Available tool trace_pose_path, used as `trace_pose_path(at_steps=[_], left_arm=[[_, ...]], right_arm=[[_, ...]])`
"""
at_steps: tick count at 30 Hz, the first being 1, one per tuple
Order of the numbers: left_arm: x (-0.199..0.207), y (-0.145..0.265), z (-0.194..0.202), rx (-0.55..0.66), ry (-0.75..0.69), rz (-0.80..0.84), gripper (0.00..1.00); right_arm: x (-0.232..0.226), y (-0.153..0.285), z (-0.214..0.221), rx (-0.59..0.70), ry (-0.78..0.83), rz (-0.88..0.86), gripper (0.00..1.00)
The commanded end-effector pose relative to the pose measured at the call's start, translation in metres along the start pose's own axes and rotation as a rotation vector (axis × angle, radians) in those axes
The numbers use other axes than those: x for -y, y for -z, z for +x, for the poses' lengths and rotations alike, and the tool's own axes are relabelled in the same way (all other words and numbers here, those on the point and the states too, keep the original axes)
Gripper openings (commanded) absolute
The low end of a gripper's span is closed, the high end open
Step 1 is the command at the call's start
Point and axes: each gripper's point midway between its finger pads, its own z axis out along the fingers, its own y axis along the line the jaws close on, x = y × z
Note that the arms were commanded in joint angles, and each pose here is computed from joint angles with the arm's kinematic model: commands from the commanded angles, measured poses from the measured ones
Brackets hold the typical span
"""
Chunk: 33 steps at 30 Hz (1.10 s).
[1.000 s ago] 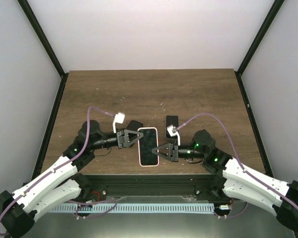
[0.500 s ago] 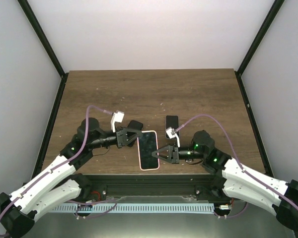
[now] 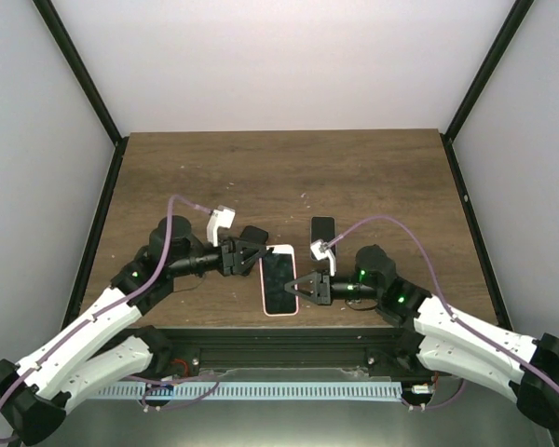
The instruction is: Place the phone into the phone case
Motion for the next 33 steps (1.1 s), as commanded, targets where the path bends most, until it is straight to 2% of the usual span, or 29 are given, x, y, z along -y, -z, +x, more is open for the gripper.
trace_pose_path(at_steps=[1,2,5,7,19,29,33], left_arm=[[-0.002,0.008,-0.006,0.037,-0.037,-0.041,0.59],[-0.005,0.009,-0.005,0.033,-0.039,-0.061,0.65],[-0.016,0.013,0.001,0.011,-0.057,-0.126,0.92],[-0.024,0.017,0.005,0.007,-0.072,-0.167,1.00],[-0.050,0.034,0.021,0.000,-0.123,-0.302,1.00],[-0.053,0.037,0.025,-0.009,-0.109,-0.318,1.00],[-0.053,0.036,0.026,-0.019,-0.101,-0.316,1.00]], right_arm=[[0.019,0.000,-0.018,0.065,0.021,0.144,0.01],[0.027,-0.001,-0.019,0.063,0.012,0.181,0.01],[0.044,-0.003,-0.024,0.059,0.007,0.241,0.01],[0.059,-0.004,-0.030,0.061,-0.005,0.278,0.01],[0.162,-0.023,-0.072,0.044,-0.153,0.493,0.01],[0.199,-0.040,-0.076,0.027,-0.255,0.494,0.01],[0.216,-0.041,-0.071,0.028,-0.291,0.527,0.04]])
